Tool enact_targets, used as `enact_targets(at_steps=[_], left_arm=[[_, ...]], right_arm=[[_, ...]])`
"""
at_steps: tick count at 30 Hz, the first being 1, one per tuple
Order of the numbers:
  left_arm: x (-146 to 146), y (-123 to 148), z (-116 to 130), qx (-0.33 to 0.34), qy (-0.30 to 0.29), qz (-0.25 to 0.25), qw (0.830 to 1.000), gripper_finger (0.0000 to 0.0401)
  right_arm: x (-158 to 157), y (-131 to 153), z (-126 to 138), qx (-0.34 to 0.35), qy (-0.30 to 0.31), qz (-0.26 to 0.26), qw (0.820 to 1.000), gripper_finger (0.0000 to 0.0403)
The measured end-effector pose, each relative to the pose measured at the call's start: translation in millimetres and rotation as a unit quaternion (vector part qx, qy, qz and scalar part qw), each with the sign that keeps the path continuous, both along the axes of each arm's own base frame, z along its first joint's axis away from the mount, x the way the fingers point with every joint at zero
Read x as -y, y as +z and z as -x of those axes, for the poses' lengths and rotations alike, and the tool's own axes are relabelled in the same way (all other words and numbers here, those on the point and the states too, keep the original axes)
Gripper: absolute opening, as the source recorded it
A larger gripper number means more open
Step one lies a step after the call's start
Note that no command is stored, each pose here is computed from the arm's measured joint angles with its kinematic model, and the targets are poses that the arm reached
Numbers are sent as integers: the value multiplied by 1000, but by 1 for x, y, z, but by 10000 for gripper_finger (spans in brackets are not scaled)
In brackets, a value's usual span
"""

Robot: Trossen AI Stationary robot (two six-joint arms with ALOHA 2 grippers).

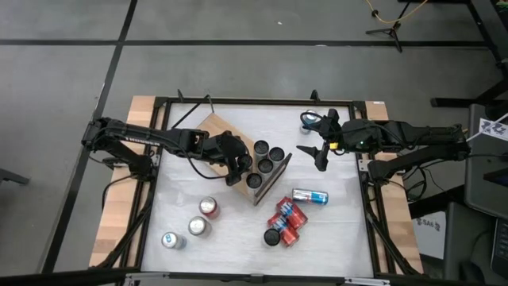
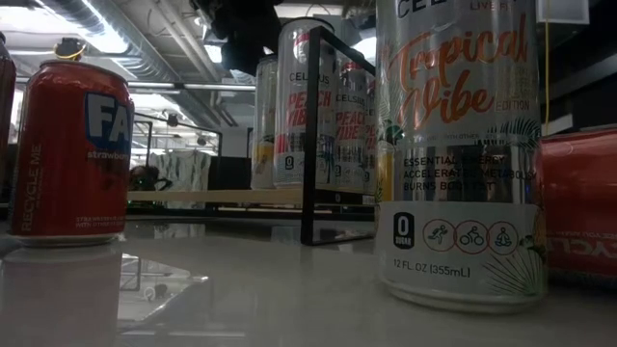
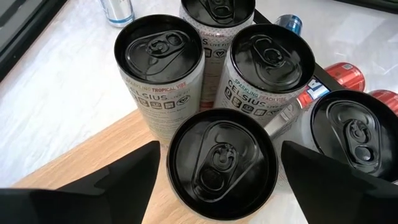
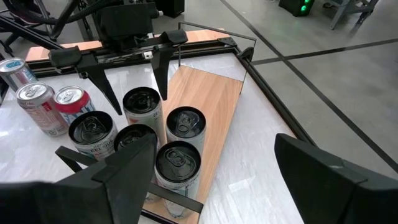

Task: Place canned beverage on shelf
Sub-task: Put the top white-yellow soda can on the shelf aligned with the other white-yellow soda can

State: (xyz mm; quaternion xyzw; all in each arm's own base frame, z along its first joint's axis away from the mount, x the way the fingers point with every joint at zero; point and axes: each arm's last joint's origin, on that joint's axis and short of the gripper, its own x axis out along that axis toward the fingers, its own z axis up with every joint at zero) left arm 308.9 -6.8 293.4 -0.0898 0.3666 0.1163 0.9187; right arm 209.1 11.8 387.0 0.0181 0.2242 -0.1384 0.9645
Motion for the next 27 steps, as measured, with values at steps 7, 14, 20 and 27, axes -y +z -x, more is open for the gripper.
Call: enact_targets(at_steps=[7,14,20,27], left_arm=[[0,0,0,1,0,1,1000,327],[0,0,0,2,0,2,1000,326],[0,2,-2,17,1,3,1000,326],[0,5,-5,38,0,3,999,326]], right_arm=[[0,0,0,0,0,0,1000,324],[0,0,0,0,0,0,1000,324],[0,0,0,0,0,0,1000,324],[0,0,0,0,0,0,1000,324]])
